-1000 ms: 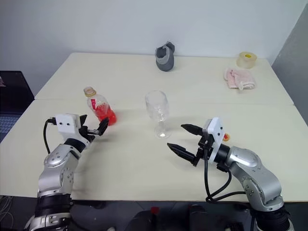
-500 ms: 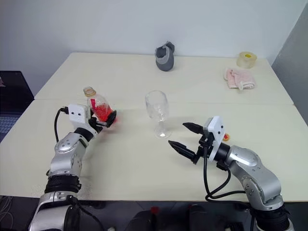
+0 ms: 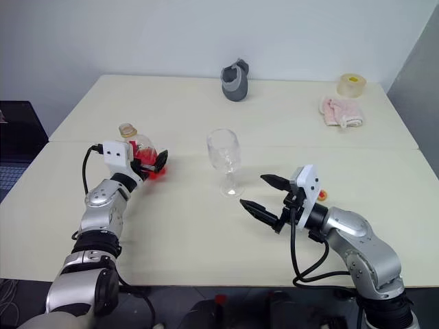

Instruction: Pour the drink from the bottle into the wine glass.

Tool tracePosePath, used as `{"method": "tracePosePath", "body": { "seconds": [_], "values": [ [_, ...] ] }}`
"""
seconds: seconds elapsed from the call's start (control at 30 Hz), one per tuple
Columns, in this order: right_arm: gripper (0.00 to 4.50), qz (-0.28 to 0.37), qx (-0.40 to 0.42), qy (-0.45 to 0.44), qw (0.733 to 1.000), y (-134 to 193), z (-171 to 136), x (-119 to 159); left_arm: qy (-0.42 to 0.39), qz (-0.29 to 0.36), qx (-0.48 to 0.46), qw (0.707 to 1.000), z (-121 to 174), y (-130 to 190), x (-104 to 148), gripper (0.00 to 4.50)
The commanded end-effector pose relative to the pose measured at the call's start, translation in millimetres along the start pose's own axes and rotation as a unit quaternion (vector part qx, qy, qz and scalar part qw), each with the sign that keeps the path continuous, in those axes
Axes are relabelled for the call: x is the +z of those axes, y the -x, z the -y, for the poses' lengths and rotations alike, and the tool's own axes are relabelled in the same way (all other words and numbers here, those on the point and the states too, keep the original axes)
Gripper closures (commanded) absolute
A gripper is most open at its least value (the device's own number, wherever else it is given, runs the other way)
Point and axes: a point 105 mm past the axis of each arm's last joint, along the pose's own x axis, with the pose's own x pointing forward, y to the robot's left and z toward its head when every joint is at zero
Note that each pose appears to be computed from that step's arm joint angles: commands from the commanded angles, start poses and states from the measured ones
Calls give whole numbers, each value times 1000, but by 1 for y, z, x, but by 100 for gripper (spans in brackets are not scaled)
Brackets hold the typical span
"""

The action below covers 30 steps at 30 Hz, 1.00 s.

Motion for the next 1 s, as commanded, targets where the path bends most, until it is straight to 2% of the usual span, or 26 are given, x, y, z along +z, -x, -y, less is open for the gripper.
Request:
{"method": "tracePosePath", "body": {
  "seconds": [0.03, 0.17, 0.23, 0.3, 0.5, 0.67, 0.73, 1.0],
  "values": [
    [0, 18, 9, 16, 1000, 0, -5, 13, -10, 26, -3, 1000, -3, -4, 16, 122],
    [0, 19, 7, 16, 1000, 0, -5, 13, -12, 27, -2, 1000, -4, -4, 16, 233],
    [0, 18, 9, 16, 1000, -1, -6, 12, -12, 28, -2, 1000, -4, -5, 18, 277],
    [0, 18, 9, 17, 1000, -2, -6, 11, -15, 31, -4, 999, -4, -5, 20, 303],
    [0, 22, 5, 21, 1000, -4, -4, 15, -39, 49, -34, 997, 7, -10, 40, 313],
    [0, 33, -4, 31, 999, -9, 3, 25, -88, 64, -94, 990, 28, -24, 74, 313],
    [0, 44, -17, 21, 999, -13, 8, 31, -147, 79, -119, 979, 38, -30, 92, 313],
    [0, 53, -31, 38, 997, -28, 15, 45, -252, 122, -204, 938, 77, -48, 143, 313]
  ]
}}
